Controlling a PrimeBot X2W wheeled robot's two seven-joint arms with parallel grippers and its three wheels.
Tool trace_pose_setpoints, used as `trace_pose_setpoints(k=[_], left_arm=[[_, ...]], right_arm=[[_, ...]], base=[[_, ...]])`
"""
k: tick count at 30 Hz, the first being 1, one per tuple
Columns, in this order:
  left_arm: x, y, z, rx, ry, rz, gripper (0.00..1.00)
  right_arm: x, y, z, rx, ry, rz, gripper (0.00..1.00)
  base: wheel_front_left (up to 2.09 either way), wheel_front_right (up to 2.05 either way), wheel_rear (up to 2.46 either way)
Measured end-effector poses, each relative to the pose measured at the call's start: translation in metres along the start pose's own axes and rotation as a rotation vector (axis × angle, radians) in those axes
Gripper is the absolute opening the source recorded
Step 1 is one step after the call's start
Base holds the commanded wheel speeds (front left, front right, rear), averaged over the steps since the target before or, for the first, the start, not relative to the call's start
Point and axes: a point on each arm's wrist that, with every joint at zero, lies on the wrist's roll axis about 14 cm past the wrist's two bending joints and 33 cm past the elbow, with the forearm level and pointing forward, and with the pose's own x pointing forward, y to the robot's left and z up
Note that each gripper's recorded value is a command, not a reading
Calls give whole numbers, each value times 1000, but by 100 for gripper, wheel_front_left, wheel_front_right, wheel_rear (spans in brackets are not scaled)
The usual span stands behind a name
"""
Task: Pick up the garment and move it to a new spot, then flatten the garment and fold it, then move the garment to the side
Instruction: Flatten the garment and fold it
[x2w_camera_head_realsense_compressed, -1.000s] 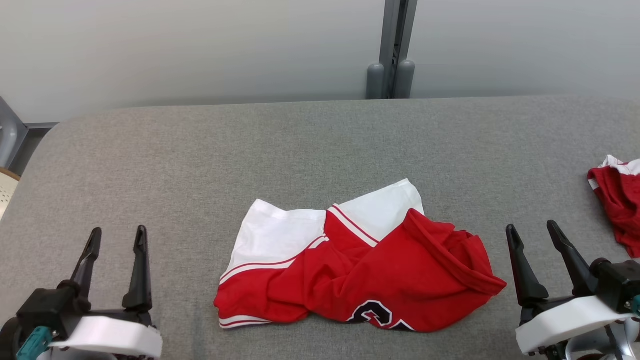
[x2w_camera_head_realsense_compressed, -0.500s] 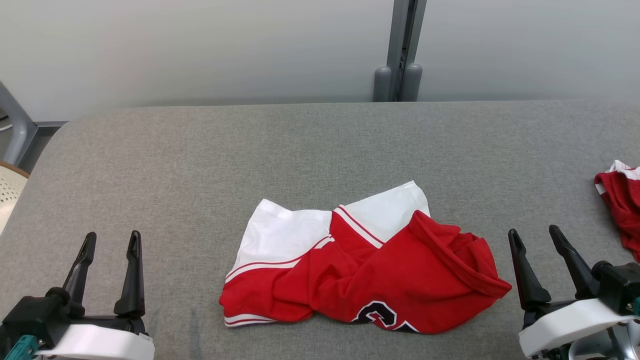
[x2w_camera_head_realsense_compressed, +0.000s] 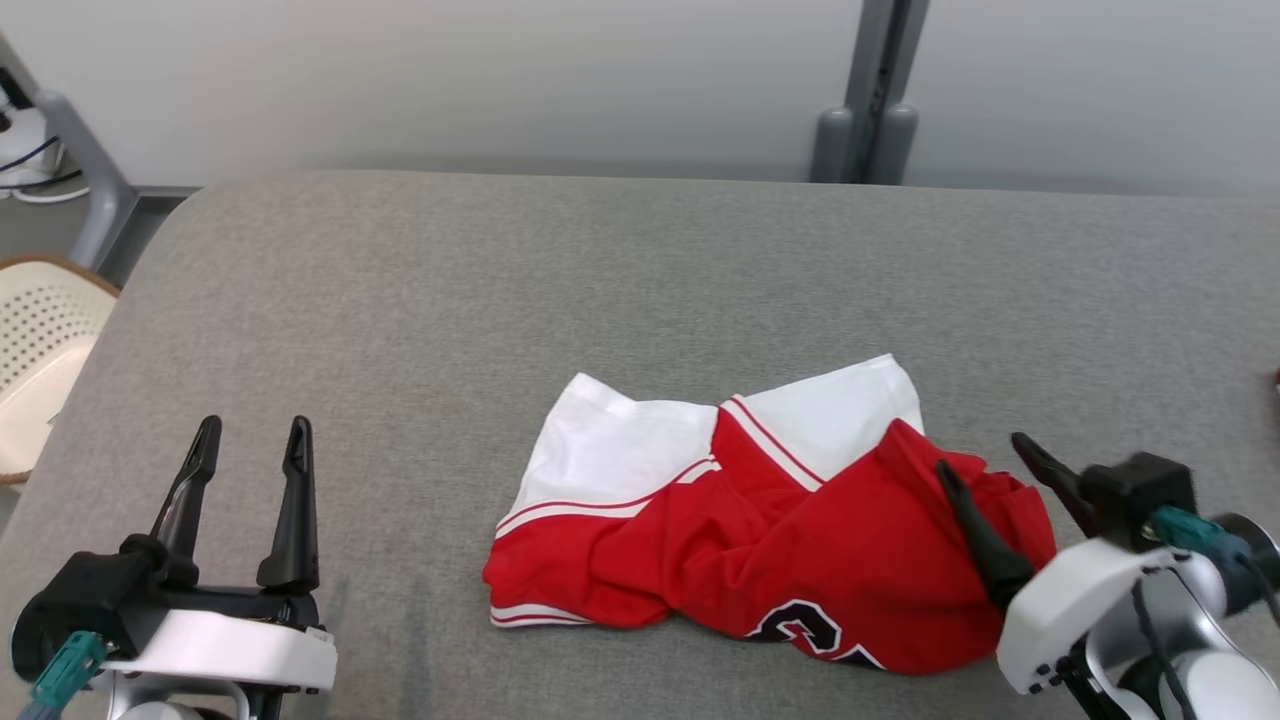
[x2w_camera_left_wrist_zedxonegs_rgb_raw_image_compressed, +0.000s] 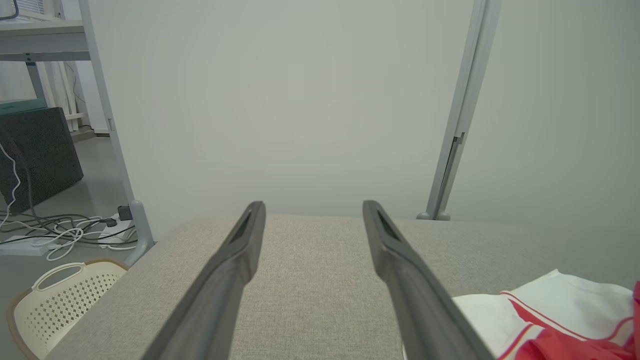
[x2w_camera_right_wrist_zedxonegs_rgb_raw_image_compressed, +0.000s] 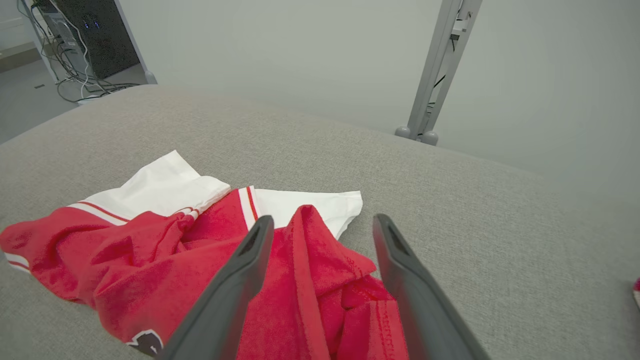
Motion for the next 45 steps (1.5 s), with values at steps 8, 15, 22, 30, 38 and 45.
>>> trace_pose_setpoints(k=[8,15,22,30,38,45], left_arm=[[-3,11,8,10,-33,40,100],[-6,14,8,21,-38,50,100],[-1,12,9,20,-50,50,100],[6,4,8,25,-51,16,100],[11,0,5,31,-45,-2,100],[16,0,-1,20,-33,3,100]], right_arm=[[33,22,-30,-77,234,128,100],[36,13,-58,-49,372,115,0],[44,4,-10,40,129,79,0],[32,-28,47,140,-179,-23,0],[-23,-74,-7,338,-218,-258,0],[-60,-94,-81,438,-111,-422,0]], base=[[0,0,0],[0,0,0],[0,0,0],[0,0,0],[0,0,0],[0,0,0]])
